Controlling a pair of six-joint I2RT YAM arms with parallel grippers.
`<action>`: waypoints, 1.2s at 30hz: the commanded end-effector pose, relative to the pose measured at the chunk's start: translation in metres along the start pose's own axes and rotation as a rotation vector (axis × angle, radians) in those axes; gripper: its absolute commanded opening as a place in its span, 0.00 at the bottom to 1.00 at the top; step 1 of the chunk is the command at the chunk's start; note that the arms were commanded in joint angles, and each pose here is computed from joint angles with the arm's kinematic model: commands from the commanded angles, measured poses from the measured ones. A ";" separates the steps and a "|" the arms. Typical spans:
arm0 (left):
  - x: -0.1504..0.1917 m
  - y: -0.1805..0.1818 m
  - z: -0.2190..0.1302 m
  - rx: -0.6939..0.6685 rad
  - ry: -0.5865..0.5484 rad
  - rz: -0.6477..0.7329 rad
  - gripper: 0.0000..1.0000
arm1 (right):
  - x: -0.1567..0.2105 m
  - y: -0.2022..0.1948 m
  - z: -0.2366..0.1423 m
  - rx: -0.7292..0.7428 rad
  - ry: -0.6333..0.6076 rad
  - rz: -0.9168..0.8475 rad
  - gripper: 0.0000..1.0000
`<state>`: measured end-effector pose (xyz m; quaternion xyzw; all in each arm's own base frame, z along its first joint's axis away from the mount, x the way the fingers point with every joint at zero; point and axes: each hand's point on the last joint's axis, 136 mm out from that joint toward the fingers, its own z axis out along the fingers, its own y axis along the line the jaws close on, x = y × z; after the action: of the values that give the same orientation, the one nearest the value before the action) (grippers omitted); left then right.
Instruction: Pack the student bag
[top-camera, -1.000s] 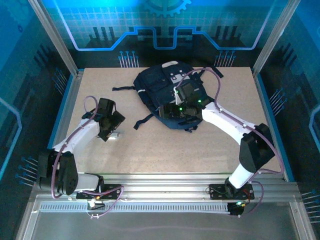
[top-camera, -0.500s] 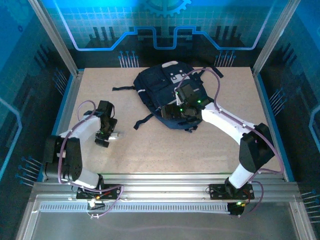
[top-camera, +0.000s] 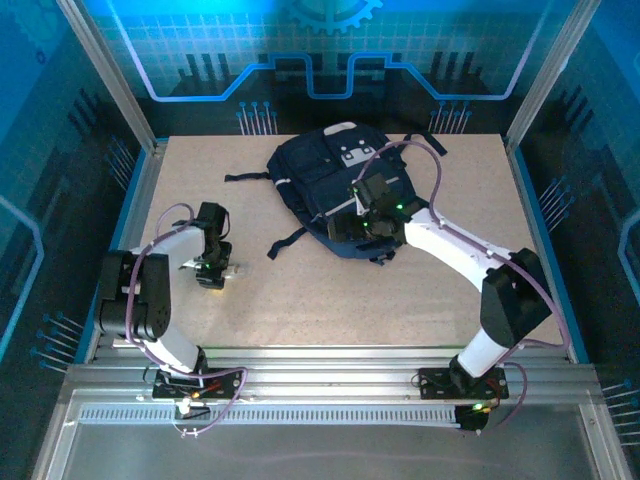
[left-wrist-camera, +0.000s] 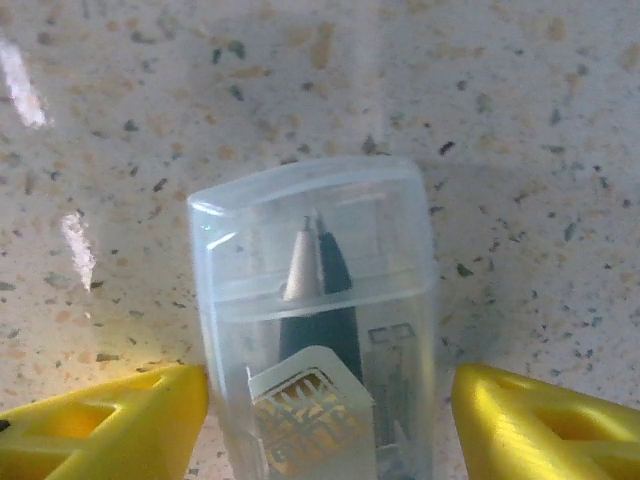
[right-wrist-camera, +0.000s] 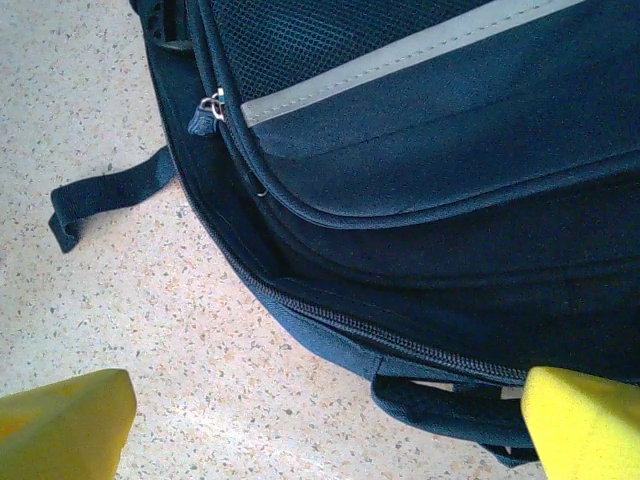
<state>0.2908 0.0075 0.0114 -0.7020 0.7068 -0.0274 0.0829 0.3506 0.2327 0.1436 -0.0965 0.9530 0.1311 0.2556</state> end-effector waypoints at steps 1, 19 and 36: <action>0.005 0.004 0.019 -0.023 0.034 -0.043 0.60 | 0.000 -0.003 -0.011 0.028 -0.022 -0.023 1.00; 0.046 -0.069 -0.066 0.297 0.068 0.114 0.39 | -0.013 0.057 -0.021 -0.283 -0.059 -0.098 1.00; 0.193 -0.112 -0.122 0.511 0.401 0.279 0.39 | -0.018 0.101 -0.015 -0.544 -0.040 -0.104 0.90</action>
<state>0.3698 -0.1786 0.1071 -0.5464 0.7799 -0.2815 0.1179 0.3349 0.3160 0.1891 -0.1990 0.8788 0.3496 0.2566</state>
